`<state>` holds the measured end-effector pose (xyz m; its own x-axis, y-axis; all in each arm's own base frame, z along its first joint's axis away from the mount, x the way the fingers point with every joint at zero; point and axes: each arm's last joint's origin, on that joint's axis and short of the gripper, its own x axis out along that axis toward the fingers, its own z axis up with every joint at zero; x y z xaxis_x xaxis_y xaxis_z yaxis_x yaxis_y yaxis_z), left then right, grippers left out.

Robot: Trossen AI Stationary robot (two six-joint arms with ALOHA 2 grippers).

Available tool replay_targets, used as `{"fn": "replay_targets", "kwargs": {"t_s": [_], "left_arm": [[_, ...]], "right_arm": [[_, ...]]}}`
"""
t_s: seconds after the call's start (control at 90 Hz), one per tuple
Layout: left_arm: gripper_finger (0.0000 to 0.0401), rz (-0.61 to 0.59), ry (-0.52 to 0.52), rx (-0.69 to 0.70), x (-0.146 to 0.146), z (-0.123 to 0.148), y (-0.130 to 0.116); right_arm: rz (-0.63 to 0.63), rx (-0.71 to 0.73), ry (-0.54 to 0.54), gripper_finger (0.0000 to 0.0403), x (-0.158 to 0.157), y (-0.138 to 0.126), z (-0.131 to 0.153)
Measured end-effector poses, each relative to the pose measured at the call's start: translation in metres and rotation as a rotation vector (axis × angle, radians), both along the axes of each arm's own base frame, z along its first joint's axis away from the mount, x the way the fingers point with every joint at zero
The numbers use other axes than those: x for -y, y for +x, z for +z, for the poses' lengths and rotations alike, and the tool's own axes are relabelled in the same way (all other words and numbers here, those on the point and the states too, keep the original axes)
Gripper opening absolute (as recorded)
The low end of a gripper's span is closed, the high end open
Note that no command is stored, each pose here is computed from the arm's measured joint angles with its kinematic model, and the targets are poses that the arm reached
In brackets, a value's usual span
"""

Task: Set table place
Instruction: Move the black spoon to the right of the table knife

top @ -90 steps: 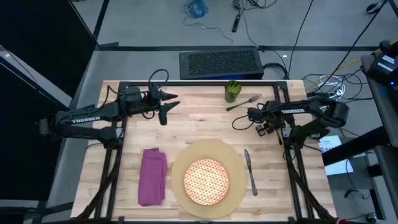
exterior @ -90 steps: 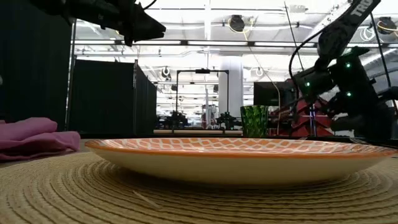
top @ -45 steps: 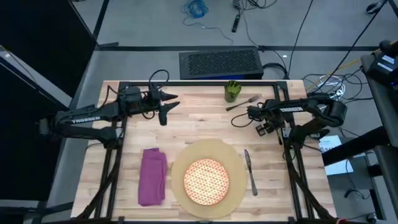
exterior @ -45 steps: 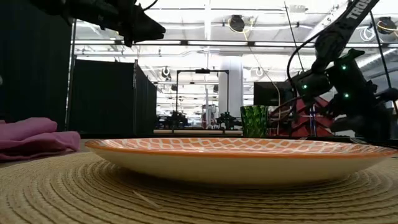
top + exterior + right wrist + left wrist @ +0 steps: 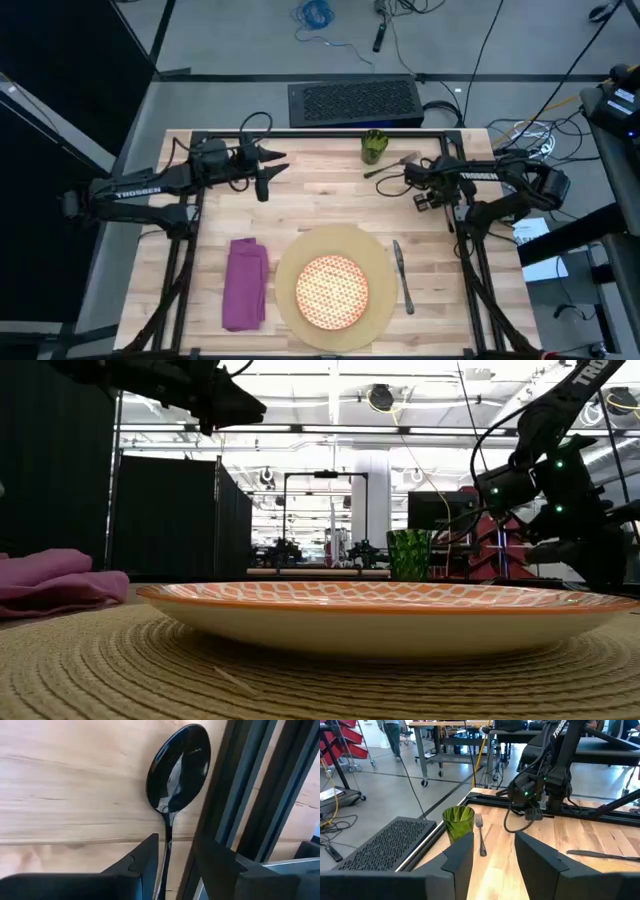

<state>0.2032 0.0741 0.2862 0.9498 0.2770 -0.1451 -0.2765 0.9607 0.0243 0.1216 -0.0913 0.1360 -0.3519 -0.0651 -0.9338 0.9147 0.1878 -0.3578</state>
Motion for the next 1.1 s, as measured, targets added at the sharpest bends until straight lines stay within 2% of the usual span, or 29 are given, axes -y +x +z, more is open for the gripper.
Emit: {"fn": "replay_targets", "kwargs": {"t_s": [0.789,1.1], "left_arm": [[0.0132,0.000,0.000,0.002,0.000,0.001,-0.001],[0.0132,0.000,0.001,0.001,0.000,0.001,-0.001]], "right_arm": [[-0.059,0.042,0.003,0.0040,-0.004,-0.004,-0.011],[-0.009,0.037,-0.003,0.0005,-0.009,-0.001,-0.012]]}}
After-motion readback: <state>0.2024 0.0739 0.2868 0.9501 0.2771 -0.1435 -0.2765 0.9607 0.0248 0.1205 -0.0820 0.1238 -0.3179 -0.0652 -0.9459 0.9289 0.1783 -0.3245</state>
